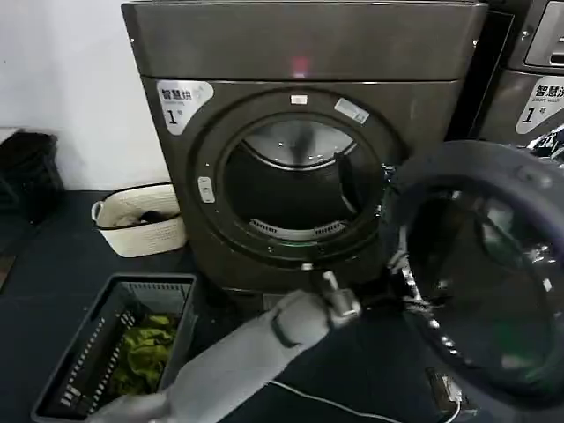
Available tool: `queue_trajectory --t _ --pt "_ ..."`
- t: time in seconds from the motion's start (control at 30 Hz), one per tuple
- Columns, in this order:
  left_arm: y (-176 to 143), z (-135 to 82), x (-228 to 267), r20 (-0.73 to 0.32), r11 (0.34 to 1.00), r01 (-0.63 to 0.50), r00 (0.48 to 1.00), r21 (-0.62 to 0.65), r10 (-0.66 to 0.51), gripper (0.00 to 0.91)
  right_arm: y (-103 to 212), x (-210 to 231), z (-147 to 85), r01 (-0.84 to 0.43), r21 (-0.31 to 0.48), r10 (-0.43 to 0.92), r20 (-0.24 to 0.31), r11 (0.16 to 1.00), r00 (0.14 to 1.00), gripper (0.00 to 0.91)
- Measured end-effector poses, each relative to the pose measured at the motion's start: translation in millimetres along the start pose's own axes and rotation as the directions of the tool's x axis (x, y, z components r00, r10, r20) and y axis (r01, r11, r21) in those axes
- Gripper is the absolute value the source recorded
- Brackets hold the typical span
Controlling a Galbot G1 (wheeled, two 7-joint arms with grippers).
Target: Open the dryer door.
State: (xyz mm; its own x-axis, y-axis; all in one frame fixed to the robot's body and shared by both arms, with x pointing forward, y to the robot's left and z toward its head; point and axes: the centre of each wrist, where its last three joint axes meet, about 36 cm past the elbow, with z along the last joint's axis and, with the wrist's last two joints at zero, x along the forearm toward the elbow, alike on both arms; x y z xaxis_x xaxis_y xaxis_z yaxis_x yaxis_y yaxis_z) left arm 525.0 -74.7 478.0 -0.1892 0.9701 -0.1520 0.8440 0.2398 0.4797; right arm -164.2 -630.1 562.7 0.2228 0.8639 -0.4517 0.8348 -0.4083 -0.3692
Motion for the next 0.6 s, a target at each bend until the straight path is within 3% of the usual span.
queue_trajectory --t 0.43,0.6 --pt "-2 -5 -9 -0.008 1.000 -0.021 1.000 0.002 0.021 0.907 7 1 2 0.019 -0.017 -0.019 0.024 1.000 1.000 0.907" --pt "-4 -10 9 0.004 0.998 -0.051 0.999 -0.046 0.051 0.907 13 0 -2 0.021 -0.025 -0.021 -0.003 0.999 1.000 0.907"
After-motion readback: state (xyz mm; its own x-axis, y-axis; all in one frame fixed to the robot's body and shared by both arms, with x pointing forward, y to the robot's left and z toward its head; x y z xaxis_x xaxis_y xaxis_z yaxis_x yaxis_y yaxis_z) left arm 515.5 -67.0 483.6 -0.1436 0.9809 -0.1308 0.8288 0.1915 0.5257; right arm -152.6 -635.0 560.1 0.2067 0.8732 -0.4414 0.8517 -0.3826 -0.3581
